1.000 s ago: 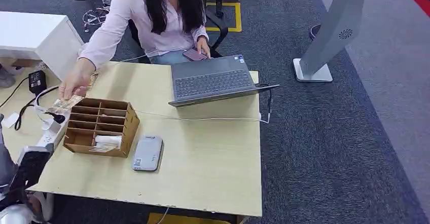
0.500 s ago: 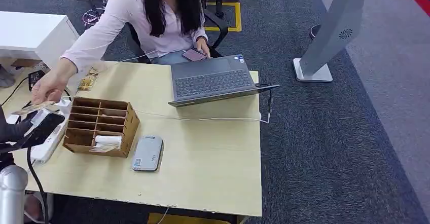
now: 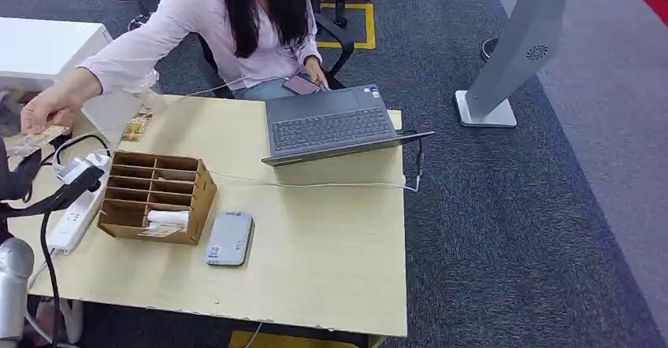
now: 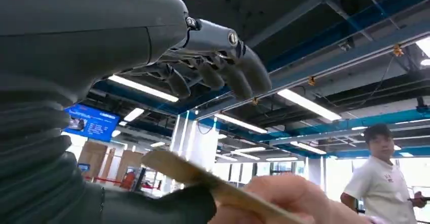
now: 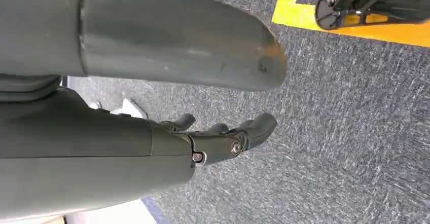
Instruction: Pass the card to the sensor for recognition and then transmit it.
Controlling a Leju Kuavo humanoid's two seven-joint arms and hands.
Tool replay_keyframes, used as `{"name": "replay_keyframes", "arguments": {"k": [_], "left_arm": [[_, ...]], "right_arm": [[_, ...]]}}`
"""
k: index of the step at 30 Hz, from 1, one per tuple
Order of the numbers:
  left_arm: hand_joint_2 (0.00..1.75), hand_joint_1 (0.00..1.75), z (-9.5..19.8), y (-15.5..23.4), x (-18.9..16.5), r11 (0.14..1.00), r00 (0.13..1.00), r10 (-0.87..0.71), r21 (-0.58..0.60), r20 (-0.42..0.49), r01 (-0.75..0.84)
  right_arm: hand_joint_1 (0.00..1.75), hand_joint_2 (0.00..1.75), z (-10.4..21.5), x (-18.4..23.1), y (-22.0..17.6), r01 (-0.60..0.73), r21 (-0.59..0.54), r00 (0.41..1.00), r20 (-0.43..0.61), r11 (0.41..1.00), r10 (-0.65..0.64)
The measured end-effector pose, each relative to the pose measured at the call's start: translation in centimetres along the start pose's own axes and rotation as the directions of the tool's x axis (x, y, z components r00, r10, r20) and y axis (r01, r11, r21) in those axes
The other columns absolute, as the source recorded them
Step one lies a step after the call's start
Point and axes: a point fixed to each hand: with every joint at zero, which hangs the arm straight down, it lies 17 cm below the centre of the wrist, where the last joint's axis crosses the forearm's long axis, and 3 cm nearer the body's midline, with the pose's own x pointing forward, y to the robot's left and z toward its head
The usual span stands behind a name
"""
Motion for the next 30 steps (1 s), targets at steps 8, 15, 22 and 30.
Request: {"name": "replay_keyframes", "arguments": {"k": [8,15,22,30], "left_arm": [[1.75,1.75,0.1,-0.3,-0.1,1.0,1.0,-0.005,-0.009,0.004,0.005],[1.75,1.75,0.0,-0.4,-0.1,1.0,1.0,-0.001,-0.01,0.006,0.001],[1.75,1.75,1.1,-1.0,0.5,1.0,0.999,0.025,-0.018,0.025,-0.025],[1.75,1.75,3.9,-2.2,2.0,0.997,0.997,0.059,-0.047,0.048,-0.056]], "right_arm": [[0.0,0.0,0.0,0.0,0.0,-0.002,0.0,1.0,-0.001,1.0,0.002],[0.0,0.0,0.0,-0.1,-0.1,-0.008,0.0,1.0,-0.001,1.0,0.008],[0.0,0.0,0.0,-0.2,0.0,-0.021,0.006,1.0,-0.005,1.0,0.021],[0.0,0.0,0.0,-0.3,0.0,-0.022,0.004,1.0,-0.007,1.0,0.022]]}}
